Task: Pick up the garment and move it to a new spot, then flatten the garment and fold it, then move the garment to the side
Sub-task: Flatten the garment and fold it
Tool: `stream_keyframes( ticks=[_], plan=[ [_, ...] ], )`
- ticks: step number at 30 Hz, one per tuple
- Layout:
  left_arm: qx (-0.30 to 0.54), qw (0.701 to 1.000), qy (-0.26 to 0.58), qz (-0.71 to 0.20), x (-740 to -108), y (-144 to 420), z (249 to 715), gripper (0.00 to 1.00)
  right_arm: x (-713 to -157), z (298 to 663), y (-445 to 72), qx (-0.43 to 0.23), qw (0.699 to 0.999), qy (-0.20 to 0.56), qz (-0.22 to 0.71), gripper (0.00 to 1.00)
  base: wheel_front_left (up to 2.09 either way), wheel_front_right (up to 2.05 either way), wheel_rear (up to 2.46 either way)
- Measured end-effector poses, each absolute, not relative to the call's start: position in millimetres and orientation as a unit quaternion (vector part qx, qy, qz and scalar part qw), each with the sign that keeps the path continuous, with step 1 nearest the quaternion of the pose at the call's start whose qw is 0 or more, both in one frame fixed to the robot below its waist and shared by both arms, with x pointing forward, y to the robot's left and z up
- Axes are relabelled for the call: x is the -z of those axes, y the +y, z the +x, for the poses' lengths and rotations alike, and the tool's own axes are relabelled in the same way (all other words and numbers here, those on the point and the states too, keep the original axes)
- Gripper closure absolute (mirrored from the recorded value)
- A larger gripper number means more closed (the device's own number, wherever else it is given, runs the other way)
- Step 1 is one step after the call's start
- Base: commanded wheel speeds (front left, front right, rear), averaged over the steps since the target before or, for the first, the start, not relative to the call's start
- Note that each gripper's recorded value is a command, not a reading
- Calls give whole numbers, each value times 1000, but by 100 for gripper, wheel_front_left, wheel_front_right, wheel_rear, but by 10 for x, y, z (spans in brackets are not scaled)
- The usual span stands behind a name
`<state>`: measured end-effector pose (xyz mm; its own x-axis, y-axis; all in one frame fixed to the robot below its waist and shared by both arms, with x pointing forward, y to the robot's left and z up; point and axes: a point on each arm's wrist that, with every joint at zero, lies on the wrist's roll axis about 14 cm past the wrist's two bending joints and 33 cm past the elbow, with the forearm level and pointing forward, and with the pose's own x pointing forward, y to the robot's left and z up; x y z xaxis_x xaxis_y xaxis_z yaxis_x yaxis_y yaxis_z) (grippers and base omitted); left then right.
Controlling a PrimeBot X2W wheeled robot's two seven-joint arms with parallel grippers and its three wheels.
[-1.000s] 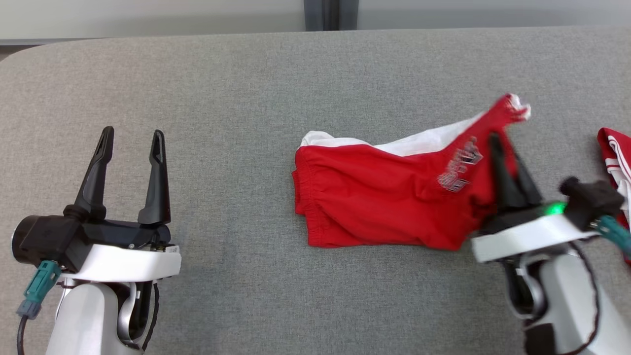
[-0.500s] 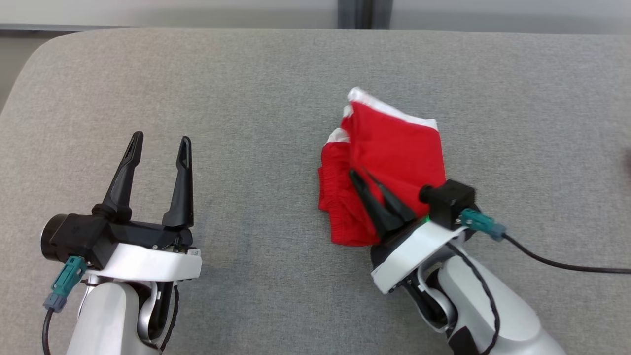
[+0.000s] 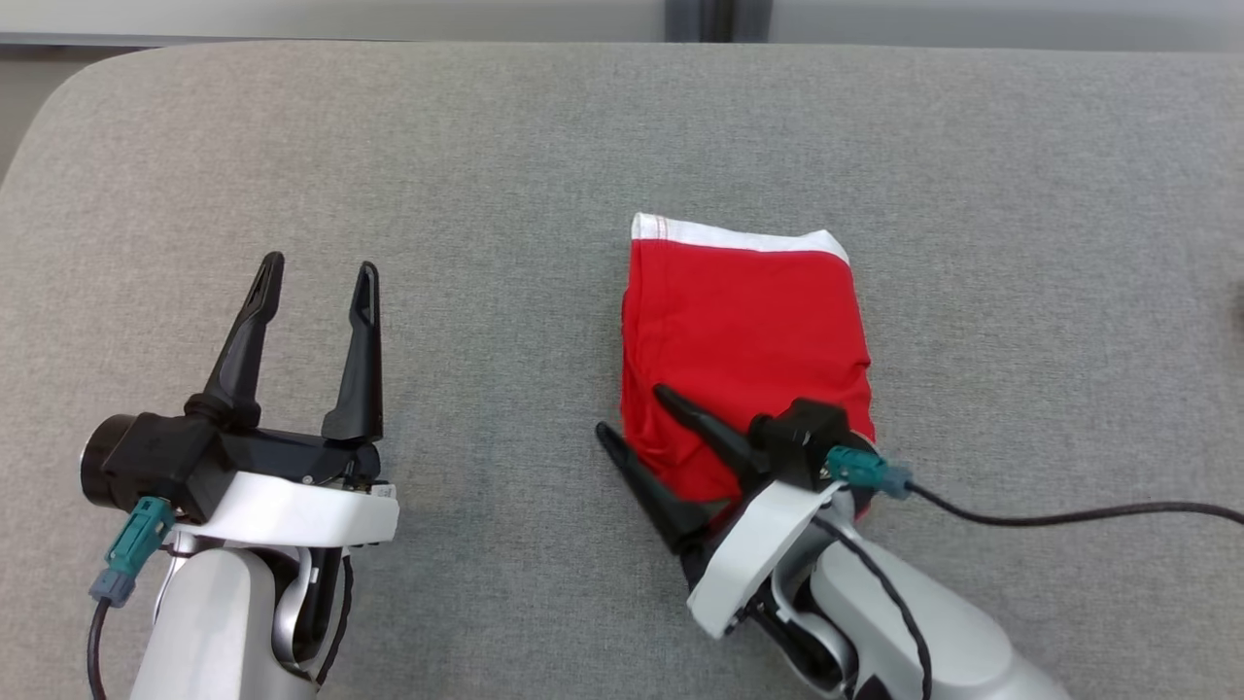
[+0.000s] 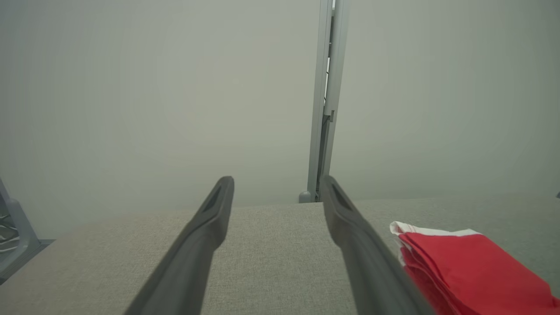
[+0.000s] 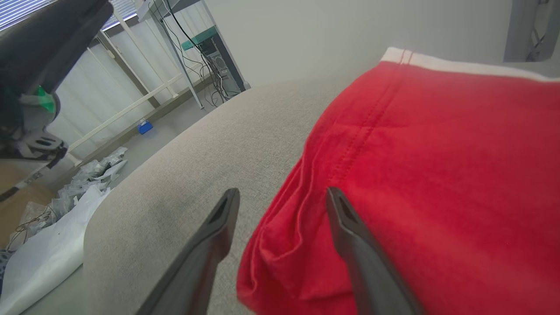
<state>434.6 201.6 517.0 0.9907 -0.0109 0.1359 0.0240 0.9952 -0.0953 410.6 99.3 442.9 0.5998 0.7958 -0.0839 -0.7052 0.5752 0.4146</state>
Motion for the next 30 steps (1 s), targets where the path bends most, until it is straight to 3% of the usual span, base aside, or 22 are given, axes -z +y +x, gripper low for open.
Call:
stream_keyframes(
  ticks=[5,10,22,30],
  plan=[
    [14,996,-70,-51,-5172,1977,4390,0,-4538,3931,1037,-441,869,121,192,0,0,0,0],
    [20,996,-75,-51,-5200,1935,4421,0,-4864,4027,894,-415,879,68,223,0,0,0,0],
    [31,995,-81,-46,-5239,1870,4434,0,-5265,4514,-530,-205,960,-61,181,0,0,0,0],
    [36,996,-66,-38,-5170,1837,4250,0,-5217,4452,-1336,-103,986,-63,112,0,0,0,0]
  ],
)
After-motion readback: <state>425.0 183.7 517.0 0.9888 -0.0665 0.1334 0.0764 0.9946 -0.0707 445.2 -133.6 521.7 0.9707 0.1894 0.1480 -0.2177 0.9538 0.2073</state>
